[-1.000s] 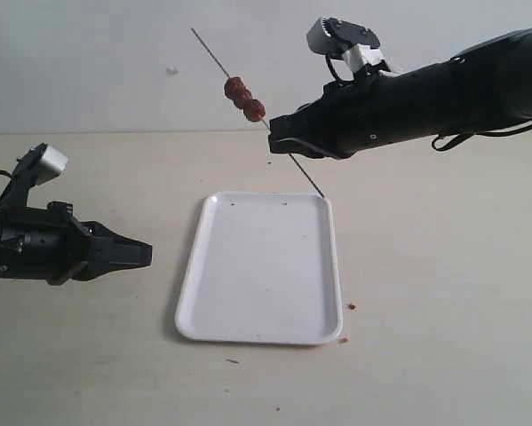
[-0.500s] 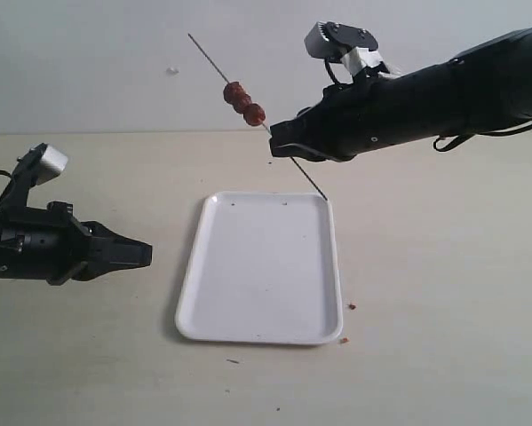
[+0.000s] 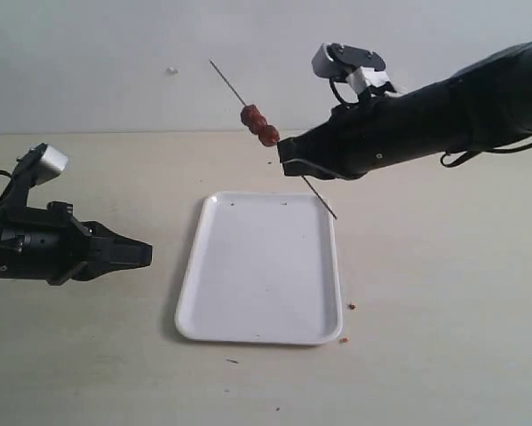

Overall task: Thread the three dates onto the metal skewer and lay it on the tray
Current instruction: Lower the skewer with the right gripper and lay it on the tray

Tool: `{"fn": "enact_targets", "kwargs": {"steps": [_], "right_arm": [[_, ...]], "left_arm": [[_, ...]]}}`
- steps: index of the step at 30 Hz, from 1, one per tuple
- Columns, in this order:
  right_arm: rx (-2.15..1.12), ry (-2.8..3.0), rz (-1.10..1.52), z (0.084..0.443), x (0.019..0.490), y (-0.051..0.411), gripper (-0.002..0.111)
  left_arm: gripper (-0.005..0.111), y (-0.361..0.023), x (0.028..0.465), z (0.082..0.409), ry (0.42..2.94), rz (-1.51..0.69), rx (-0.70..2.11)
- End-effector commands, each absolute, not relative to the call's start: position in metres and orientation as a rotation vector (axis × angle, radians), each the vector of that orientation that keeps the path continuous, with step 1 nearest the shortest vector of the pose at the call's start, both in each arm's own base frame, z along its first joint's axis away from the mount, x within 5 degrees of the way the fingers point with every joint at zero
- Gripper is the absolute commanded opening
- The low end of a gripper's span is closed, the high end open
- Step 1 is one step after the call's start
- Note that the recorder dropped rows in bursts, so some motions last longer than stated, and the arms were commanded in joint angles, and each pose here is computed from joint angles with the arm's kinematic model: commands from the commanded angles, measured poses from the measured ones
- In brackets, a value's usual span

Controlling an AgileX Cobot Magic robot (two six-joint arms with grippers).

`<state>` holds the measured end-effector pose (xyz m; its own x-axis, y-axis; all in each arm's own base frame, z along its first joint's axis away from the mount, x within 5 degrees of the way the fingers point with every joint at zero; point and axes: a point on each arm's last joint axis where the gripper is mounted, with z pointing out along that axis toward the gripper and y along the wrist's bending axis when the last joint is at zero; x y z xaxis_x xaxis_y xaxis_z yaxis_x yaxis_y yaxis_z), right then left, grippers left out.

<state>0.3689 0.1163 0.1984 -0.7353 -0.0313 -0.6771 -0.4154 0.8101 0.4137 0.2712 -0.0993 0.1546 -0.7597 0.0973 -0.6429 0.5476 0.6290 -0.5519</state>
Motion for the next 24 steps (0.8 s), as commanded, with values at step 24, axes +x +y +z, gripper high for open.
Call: {"fn": "enact_targets", "kwargs": {"steps": [24], "right_arm": [[0.149,2.408,0.409,0.153,0.31,0.185,0.0]], "left_arm": [[0.0,-0.099,0.269,0.157,2.271,-1.039,0.504]]}}
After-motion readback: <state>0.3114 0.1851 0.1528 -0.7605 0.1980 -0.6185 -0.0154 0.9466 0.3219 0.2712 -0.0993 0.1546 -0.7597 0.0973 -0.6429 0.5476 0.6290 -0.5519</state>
